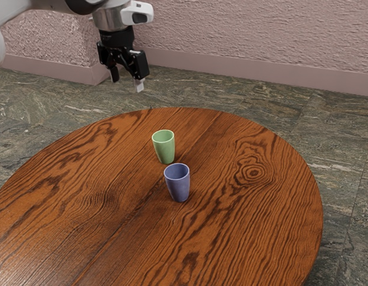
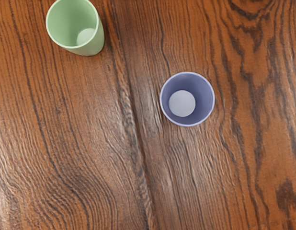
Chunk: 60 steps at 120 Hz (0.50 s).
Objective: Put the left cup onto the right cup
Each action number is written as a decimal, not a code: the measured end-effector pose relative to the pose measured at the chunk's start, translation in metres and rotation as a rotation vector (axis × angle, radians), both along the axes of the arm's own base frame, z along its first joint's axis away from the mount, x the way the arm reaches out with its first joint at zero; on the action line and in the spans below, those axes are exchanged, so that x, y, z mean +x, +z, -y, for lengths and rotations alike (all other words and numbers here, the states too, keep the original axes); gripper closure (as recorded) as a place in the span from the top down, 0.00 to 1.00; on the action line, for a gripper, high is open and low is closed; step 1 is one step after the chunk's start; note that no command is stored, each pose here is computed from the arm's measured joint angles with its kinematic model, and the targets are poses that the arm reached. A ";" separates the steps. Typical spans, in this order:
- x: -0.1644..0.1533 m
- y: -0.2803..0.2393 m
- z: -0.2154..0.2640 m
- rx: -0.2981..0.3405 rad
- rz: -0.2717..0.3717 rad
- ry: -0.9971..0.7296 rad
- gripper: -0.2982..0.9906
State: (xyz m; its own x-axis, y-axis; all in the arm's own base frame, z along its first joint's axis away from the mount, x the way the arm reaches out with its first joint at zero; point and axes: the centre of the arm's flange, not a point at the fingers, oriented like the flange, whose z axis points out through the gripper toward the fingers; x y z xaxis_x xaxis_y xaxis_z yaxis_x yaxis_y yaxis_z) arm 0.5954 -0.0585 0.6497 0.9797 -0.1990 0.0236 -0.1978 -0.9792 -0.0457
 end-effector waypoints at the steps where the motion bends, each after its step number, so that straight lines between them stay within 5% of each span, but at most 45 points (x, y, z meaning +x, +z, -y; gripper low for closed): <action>1: 0.000 0.000 0.000 0.000 0.000 0.000 0.75; 28: 0.006 -0.022 -0.011 0.007 -0.034 0.024 0.75; 60: 0.056 -0.114 -0.085 0.037 -0.077 0.129 0.75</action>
State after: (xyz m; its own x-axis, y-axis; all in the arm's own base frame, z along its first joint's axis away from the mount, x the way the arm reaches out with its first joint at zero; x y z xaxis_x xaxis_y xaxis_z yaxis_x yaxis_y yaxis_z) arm 0.6513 0.0260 0.5355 0.9959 -0.0705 -0.0572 -0.0745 -0.9947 -0.0716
